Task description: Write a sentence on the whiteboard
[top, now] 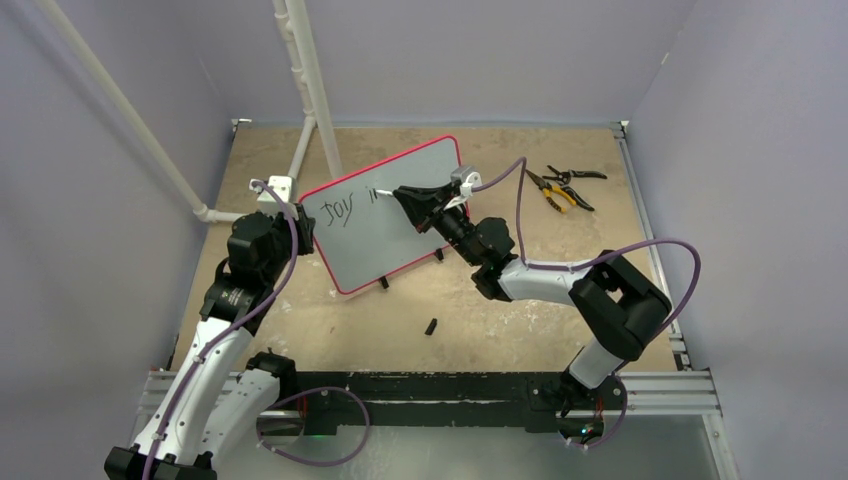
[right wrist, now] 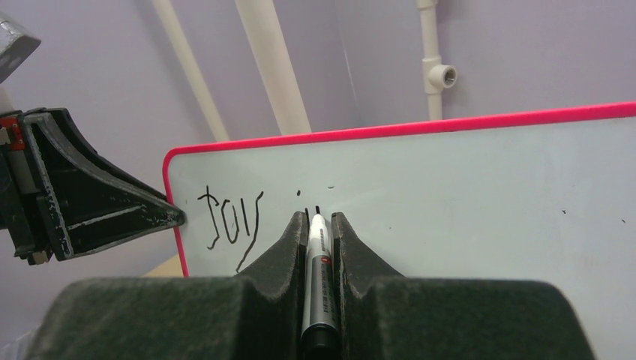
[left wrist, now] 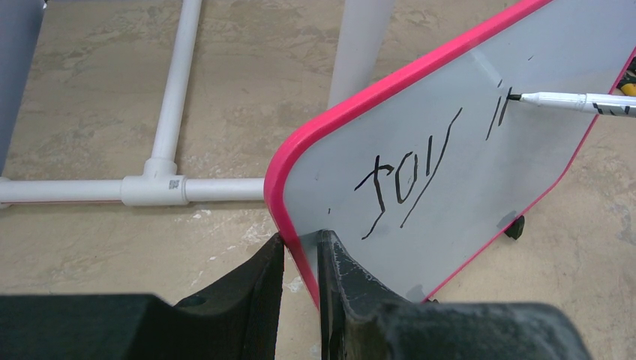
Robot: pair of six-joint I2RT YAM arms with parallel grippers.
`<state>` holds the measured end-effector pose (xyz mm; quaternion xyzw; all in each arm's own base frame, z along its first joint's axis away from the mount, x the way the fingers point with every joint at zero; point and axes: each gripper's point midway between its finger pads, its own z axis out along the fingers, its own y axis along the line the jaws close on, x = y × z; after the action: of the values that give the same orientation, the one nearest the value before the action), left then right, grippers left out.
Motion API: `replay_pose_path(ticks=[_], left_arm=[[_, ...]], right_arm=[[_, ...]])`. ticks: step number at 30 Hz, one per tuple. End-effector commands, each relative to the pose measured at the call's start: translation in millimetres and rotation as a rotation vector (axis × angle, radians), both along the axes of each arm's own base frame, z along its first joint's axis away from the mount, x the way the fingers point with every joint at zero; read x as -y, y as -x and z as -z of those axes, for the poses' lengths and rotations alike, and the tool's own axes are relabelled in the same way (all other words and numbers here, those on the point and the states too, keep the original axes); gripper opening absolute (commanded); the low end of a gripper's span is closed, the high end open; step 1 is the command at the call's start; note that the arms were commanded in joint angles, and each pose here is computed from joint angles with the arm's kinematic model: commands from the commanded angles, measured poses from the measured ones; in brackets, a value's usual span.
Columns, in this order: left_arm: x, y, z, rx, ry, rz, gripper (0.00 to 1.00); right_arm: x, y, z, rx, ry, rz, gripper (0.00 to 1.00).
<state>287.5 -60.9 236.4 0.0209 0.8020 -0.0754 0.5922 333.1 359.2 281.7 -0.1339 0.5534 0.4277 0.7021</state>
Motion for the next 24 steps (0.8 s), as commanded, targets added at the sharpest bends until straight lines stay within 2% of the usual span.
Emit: replay_pose_path(ticks=[1, 24], left_arm=[[5, -4, -14, 0.049, 0.011, 0.025, 0.21], [4, -4, -15, 0.051, 0.008, 0.021, 0.21]], right_arm=[[5, -8, -28, 0.061, -0.052, 0.046, 0.0], [24, -11, -10, 0.014, -0.023, 0.129, 0.0]])
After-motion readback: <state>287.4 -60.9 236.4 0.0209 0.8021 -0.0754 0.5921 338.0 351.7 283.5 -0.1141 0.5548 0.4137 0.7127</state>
